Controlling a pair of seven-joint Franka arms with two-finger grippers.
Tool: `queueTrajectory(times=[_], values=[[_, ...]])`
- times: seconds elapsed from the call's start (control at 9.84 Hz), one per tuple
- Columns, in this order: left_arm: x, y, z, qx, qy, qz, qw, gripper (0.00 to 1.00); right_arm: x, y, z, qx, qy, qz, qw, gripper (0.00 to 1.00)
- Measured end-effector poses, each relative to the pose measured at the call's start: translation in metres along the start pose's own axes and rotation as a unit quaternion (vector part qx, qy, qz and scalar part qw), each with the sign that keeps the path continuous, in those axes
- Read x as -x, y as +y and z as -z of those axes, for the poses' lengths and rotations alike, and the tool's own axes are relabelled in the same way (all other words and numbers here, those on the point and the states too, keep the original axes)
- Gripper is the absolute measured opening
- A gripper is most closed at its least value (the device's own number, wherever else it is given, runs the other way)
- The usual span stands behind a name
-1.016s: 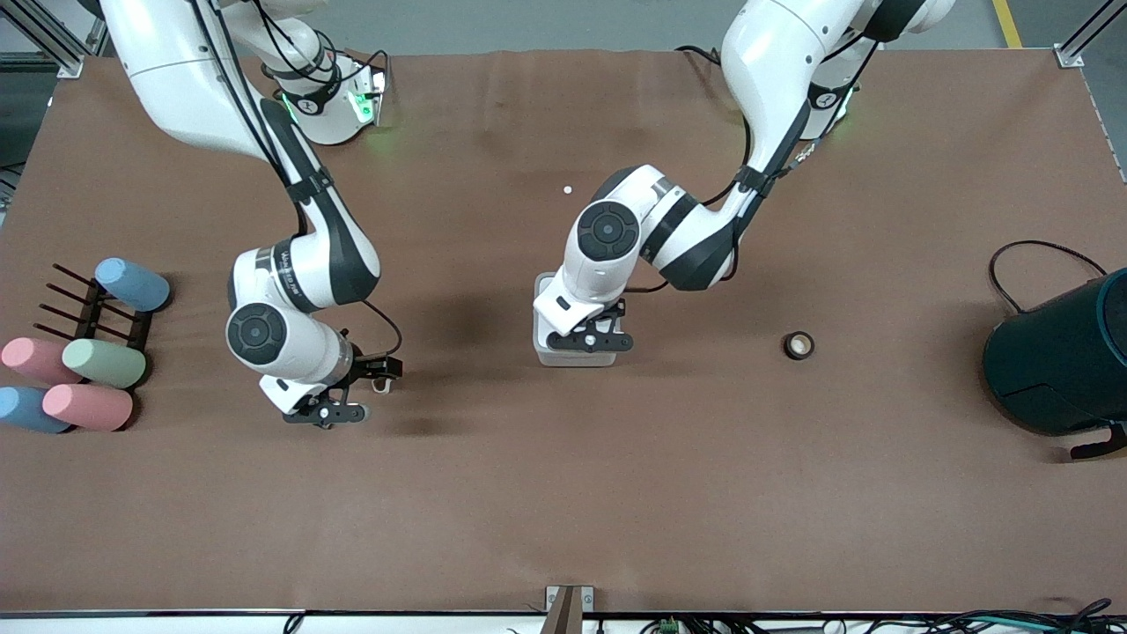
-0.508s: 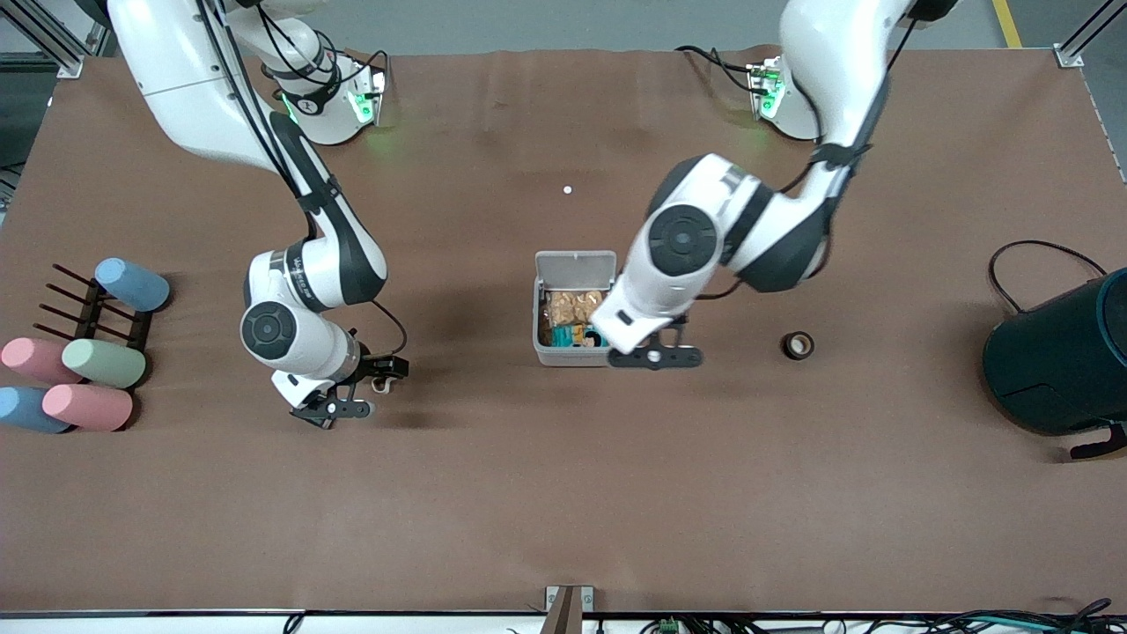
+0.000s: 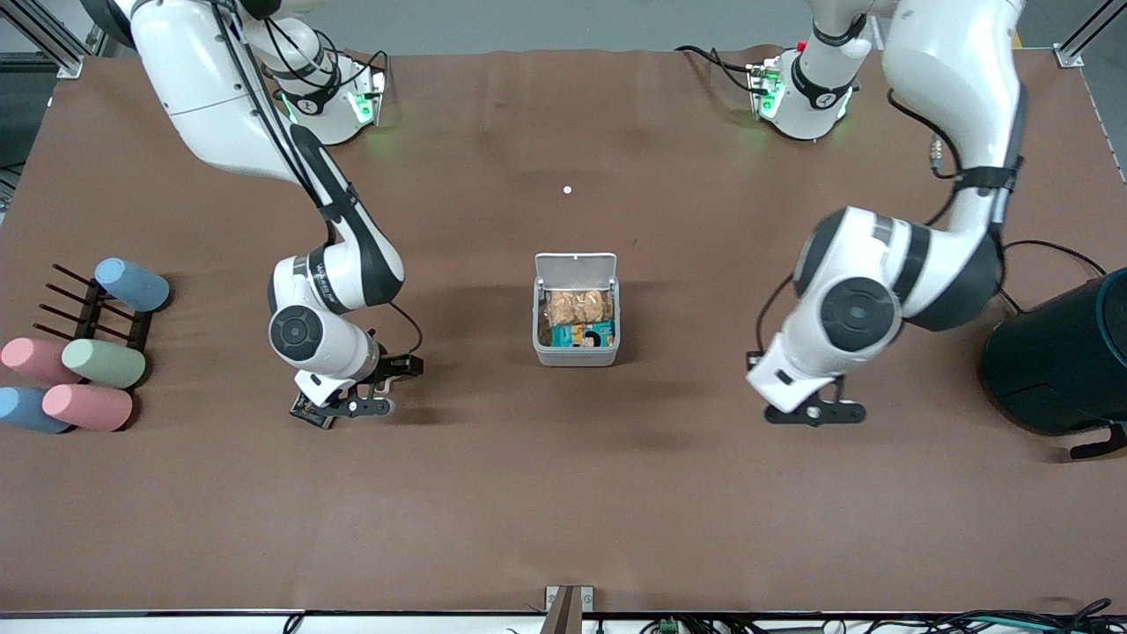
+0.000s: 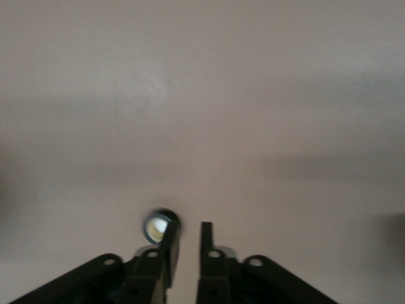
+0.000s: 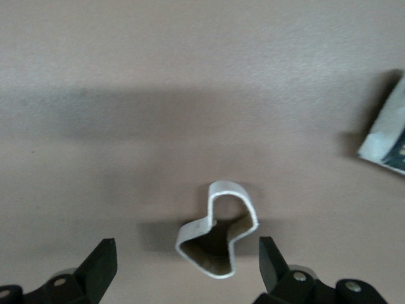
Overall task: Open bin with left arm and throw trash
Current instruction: 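Move the left gripper to the black tape roll while the right gripper reaches the strip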
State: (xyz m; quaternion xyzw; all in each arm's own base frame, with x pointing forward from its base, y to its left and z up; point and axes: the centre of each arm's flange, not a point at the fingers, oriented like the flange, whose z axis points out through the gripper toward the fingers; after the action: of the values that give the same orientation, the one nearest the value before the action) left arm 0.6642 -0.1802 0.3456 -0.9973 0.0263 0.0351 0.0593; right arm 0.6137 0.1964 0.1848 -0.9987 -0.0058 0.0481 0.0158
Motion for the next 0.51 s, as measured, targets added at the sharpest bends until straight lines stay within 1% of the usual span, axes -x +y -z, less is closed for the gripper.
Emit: queueTrajectory(times=[0.1, 0.2, 0.3, 0.51], values=[[-0.002, -0.03, -0.02, 0.009, 0.018, -0.004, 1.0, 0.41, 0.0, 0.0, 0.0, 0.0, 0.0, 0.0, 1.0, 0.96], [0.004, -0.047, -0.04, 0.016, 0.031, -0.003, 0.999, 0.56, -0.001, 0.003, 0.0, 0.001, 0.001, -0.002, 1.0, 0.88], [0.015, -0.054, -0.06, 0.019, 0.032, -0.001, 0.999, 0.69, -0.002, 0.007, 0.0, 0.002, 0.0, -0.005, 1.0, 0.85], [0.037, -0.045, -0.084, 0.021, 0.017, -0.011, 1.0, 0.96, -0.003, 0.012, -0.002, 0.002, 0.0, -0.008, 1.0, 0.83]])
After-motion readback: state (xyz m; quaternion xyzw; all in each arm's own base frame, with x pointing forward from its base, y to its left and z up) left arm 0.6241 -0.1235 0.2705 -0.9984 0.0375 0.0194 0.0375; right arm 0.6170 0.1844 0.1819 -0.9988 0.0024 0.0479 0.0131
